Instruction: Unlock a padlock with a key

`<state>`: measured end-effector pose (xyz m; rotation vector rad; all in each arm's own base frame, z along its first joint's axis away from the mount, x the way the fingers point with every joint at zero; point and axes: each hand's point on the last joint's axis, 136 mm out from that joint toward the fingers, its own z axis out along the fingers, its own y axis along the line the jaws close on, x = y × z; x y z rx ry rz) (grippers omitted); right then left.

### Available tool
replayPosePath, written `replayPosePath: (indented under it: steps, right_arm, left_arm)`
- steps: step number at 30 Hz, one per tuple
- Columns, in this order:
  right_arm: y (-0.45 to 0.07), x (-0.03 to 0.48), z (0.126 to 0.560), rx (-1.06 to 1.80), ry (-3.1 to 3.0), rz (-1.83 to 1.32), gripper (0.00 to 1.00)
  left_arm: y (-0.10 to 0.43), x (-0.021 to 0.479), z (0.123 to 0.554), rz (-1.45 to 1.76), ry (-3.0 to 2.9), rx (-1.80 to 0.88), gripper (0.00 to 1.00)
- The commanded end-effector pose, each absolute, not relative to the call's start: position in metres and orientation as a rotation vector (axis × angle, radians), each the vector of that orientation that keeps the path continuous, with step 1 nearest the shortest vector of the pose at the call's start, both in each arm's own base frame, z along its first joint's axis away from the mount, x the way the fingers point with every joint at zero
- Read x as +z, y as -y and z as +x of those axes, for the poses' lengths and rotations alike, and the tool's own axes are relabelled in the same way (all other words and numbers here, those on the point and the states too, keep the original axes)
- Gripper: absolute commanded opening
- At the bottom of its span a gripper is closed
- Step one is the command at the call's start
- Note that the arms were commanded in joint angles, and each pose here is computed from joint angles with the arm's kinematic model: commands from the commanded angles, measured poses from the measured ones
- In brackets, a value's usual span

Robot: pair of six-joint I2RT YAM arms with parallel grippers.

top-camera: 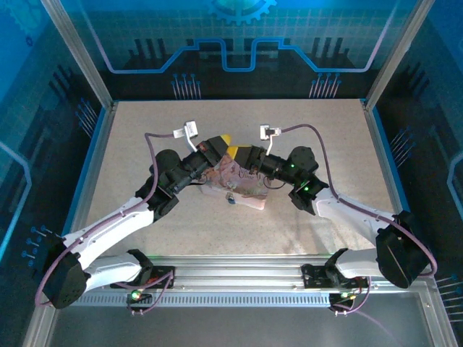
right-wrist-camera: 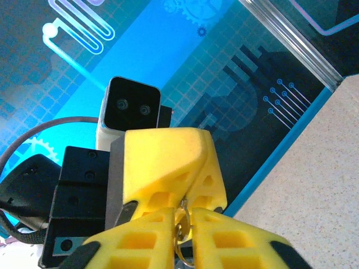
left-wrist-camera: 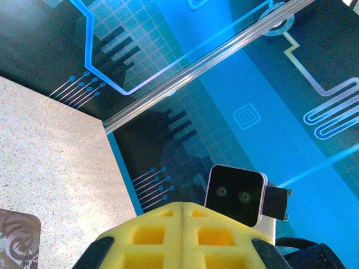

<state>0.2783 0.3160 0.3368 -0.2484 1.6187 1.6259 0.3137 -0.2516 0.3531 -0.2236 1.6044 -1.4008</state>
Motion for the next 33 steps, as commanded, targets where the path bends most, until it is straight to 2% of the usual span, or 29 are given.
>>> replayPosePath:
  steps: [1,5,8,9,10,11,16,19,25,33]
  right_arm:
    - [-0.320,0.350,0.277,1.641,-1.577,-0.275,0.09]
    - [-0.318,0.344,0.275,1.604,-1.605,-0.284,0.01]
    - [-0.315,0.338,0.272,1.536,-1.645,-0.314,0.00]
    - [-0.314,0.336,0.271,1.507,-1.660,-0.331,0.00]
    - [-0.313,0.333,0.270,1.466,-1.685,-0.350,0.00]
    - [-0.312,0.329,0.268,1.415,-1.714,-0.377,0.00]
    - [-0.303,0.316,0.261,1.082,-1.832,-0.573,0.00]
    - [-0.293,0.307,0.263,0.870,-1.869,-0.680,0.00]
    - [-0.274,0.312,0.275,0.448,-1.804,-0.870,0.00]
    - [-0.279,0.331,0.278,0.094,-1.571,-1.062,0.00]
  left_arm:
    - [0.252,0.372,0.311,-0.209,-1.540,-1.422,0.00]
    - [0.248,0.373,0.311,-0.212,-1.540,-1.395,0.00]
    - [0.243,0.374,0.309,-0.204,-1.553,-1.347,0.02]
    - [0.241,0.374,0.308,-0.205,-1.560,-1.334,0.08]
    - [0.238,0.373,0.308,-0.215,-1.571,-1.317,0.20]
    - [0.236,0.373,0.307,-0.222,-1.580,-1.302,0.27]
    - [0.218,0.369,0.301,-0.251,-1.692,-1.164,0.50]
    - [0.203,0.363,0.295,-0.299,-1.793,-1.074,0.57]
    - [0.183,0.349,0.281,-0.534,-2.010,-1.031,0.62]
    - [0.200,0.340,0.269,-0.755,-2.173,-1.181,0.60]
